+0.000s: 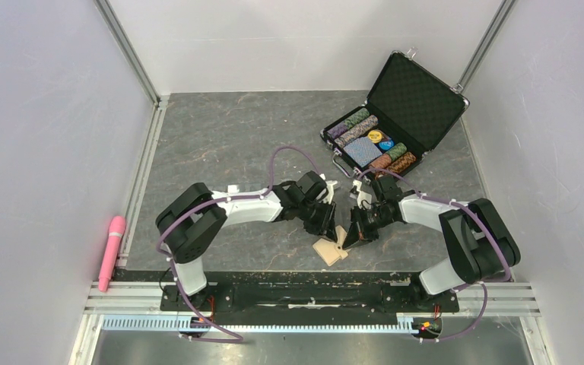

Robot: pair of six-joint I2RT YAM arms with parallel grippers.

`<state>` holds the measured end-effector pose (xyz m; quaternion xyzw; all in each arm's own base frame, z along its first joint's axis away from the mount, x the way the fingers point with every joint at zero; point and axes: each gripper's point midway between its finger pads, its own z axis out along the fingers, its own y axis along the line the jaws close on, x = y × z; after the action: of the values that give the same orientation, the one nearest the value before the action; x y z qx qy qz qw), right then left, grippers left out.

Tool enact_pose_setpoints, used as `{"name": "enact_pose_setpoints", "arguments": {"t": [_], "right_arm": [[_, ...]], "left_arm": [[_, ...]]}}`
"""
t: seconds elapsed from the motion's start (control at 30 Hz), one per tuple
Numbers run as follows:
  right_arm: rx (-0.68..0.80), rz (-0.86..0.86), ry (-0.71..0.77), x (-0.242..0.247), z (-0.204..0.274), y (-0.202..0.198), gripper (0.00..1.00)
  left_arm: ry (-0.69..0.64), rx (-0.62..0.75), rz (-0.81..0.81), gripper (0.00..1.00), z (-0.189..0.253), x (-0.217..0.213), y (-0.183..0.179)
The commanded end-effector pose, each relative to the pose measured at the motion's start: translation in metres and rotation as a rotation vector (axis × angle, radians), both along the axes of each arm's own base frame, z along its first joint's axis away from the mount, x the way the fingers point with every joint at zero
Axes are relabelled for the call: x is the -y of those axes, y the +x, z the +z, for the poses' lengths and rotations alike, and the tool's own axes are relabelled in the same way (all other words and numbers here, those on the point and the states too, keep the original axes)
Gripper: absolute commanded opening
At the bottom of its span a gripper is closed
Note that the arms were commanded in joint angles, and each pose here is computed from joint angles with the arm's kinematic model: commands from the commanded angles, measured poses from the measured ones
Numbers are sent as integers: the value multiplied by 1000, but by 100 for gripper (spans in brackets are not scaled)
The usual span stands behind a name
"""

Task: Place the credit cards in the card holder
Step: Close the card holder at the center of the board.

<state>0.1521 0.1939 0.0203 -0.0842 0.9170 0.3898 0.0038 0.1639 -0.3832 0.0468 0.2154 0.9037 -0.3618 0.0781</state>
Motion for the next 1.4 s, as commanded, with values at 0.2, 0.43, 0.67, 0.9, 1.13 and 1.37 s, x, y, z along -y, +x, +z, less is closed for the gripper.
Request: {"name": "enact_pose_setpoints", "arguments": {"t": [0.2,0.43,0.67,0.9,1.13,1.37], "right_arm": [[41,12,-78,7,-14,7,0],[41,13,-79,7,-15,7,0],[48,11,-77,6,-13,10,0],[103,14,-67,4,-5,19,0],[154,14,-40,-1,8,29,0],[152,10,-43,-1,7,29,0]], "left_arm": [[-38,-120,-57,29,-7,13,-20],[-8,-152,-72,30,-16,15,-24],[-19,-123,-64,2,-9,17,-19],[-2,-30,-43,2,5,12,-7],[-4,29,-41,2,20,11,1],[15,63,-42,2,23,9,5]]}}
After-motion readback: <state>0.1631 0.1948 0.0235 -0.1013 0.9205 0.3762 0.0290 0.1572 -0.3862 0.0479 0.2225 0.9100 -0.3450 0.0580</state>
